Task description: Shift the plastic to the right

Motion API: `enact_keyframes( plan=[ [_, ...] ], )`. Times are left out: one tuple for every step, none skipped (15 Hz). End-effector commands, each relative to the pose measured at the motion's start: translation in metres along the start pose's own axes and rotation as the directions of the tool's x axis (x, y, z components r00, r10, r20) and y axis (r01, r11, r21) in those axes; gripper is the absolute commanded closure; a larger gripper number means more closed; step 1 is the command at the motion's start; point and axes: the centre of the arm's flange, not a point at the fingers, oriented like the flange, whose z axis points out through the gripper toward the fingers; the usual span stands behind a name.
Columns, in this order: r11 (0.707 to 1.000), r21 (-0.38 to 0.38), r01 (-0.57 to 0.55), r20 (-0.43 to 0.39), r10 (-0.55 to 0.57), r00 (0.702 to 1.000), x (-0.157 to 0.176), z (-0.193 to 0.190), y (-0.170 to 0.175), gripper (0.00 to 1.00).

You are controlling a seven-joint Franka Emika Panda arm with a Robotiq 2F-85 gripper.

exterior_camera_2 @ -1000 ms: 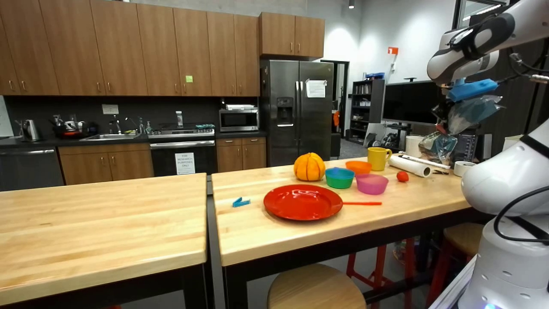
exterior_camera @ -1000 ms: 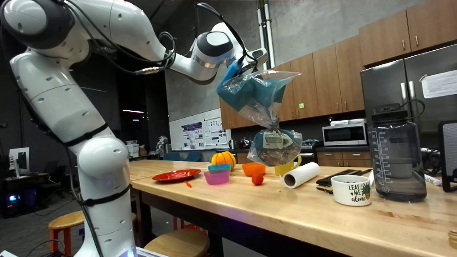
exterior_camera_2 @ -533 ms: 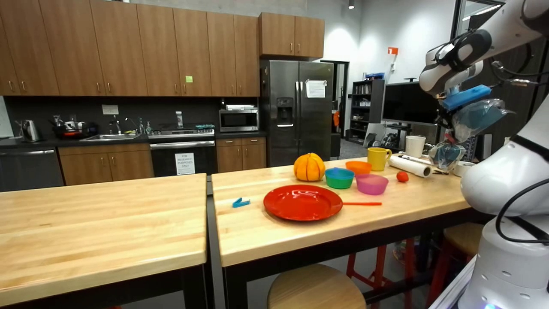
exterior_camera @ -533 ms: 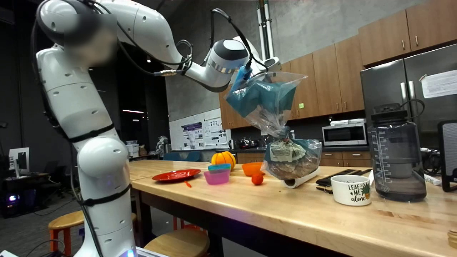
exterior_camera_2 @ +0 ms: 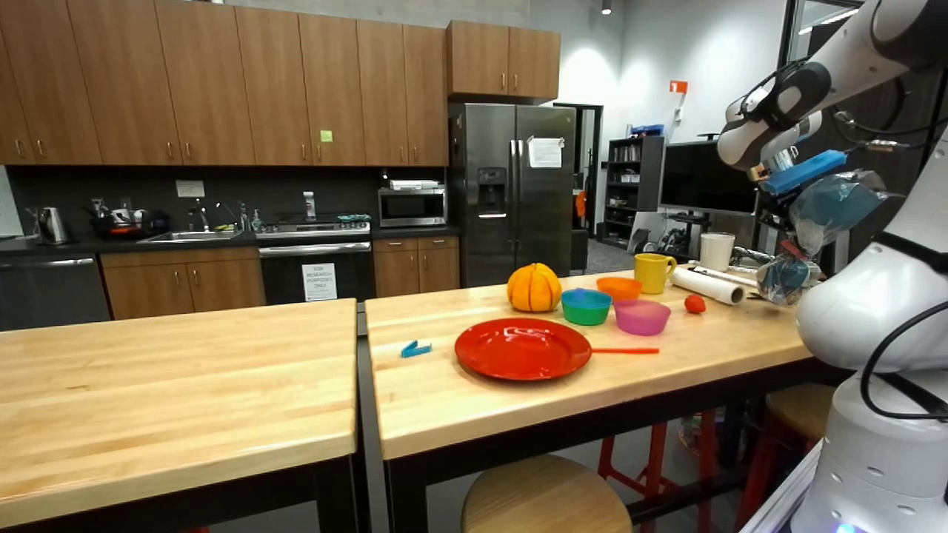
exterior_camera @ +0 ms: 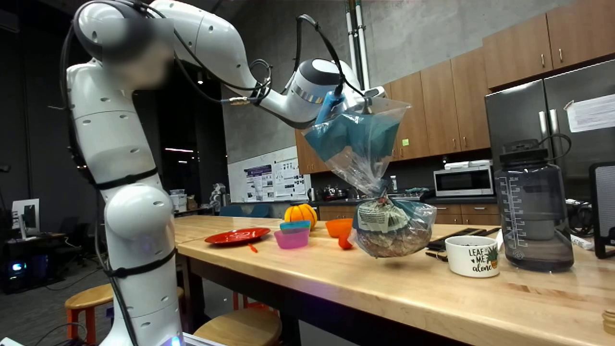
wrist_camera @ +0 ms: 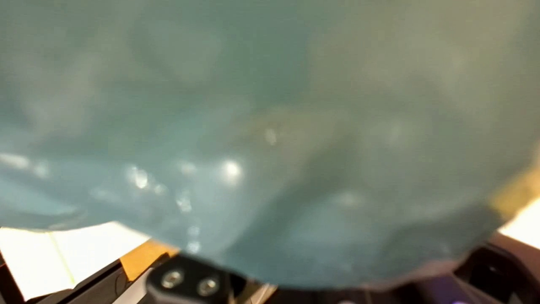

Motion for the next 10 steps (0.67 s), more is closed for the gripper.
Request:
enact_keyframes(
  plan=[
    [0.999,-0.030,0.017,0.036,-0.016,0.999,0.006,-0.005,0.001,1.00],
    [0.999,-0.027,0.024,0.040,-0.023,0.999,0.006,-0.005,-0.002,1.00],
    [0.999,-0.024,0.032,0.044,-0.031,0.999,0.006,-0.004,-0.005,1.00],
    [0.999,-0.025,0.040,0.047,-0.039,0.998,0.007,-0.004,-0.008,0.83],
    [0.999,-0.026,0.047,0.050,-0.046,0.998,0.007,-0.004,-0.011,0.80],
    [0.998,-0.028,0.053,0.052,-0.051,0.997,0.008,-0.004,-0.014,0.76],
    [0.998,-0.028,0.059,0.053,-0.057,0.997,0.008,-0.005,-0.016,0.62],
    [0.998,-0.028,0.063,0.052,-0.061,0.997,0.009,-0.006,-0.018,0.56],
    [0.997,-0.027,0.066,0.048,-0.065,0.997,0.009,-0.007,-0.020,0.50],
    [0.997,-0.026,0.067,0.042,-0.066,0.997,0.008,-0.009,-0.021,0.42]
  ],
)
